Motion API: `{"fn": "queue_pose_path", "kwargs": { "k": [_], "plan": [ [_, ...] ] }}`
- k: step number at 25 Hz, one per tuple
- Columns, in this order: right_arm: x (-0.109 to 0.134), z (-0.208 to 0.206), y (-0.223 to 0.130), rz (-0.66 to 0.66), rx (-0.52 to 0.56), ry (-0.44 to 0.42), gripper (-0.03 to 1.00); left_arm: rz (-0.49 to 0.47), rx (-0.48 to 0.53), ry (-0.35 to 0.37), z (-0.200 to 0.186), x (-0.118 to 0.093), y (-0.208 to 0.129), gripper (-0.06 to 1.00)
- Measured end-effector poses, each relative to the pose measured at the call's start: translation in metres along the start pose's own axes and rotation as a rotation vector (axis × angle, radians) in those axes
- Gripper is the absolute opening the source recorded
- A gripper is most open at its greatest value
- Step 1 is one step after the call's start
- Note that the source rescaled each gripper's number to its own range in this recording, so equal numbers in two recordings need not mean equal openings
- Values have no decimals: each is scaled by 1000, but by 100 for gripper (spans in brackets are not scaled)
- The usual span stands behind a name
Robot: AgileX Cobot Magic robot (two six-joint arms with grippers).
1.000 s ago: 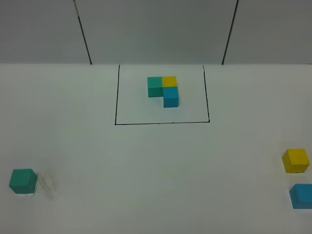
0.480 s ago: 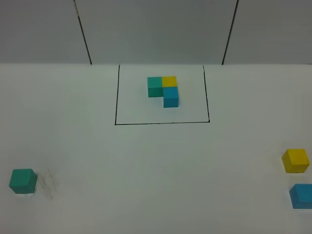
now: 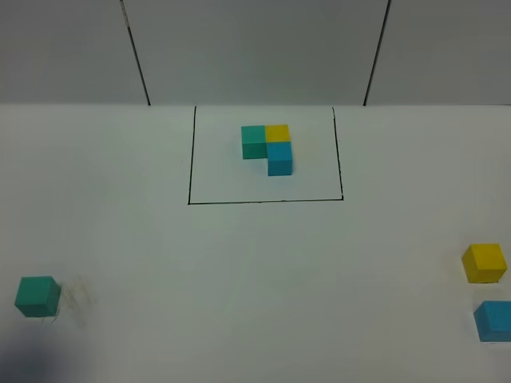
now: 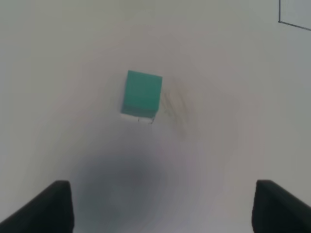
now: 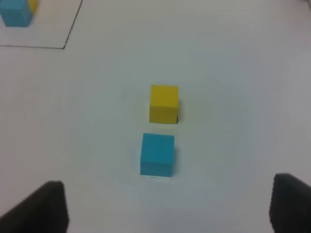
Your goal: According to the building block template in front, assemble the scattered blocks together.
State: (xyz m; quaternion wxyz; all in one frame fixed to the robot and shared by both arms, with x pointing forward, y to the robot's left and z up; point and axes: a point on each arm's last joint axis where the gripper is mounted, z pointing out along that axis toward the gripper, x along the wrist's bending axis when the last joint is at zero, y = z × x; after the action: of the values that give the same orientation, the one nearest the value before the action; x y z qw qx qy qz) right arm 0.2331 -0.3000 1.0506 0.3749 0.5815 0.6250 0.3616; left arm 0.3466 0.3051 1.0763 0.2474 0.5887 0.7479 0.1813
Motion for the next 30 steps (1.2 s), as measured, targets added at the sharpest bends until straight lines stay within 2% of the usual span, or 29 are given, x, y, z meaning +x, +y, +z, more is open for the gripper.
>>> {"fn": "queue_pose_path", "kwargs": {
  "k": [4,7,13,23,30],
  "plan": [
    [0,0,0,0,0,0,71,44,126,18,32,-5,44,62],
    [0,0,0,0,0,0,71,61,220,29,61,-5,64,62],
    [0,0,0,0,0,0,71,101,376,41,118,-2,71,62],
    [0,0,0,0,0,0,71,147,433,41,179,3,72,62],
    [0,0,0,0,0,0,71,136,481,-18,208,1,65,62]
  ]
}}
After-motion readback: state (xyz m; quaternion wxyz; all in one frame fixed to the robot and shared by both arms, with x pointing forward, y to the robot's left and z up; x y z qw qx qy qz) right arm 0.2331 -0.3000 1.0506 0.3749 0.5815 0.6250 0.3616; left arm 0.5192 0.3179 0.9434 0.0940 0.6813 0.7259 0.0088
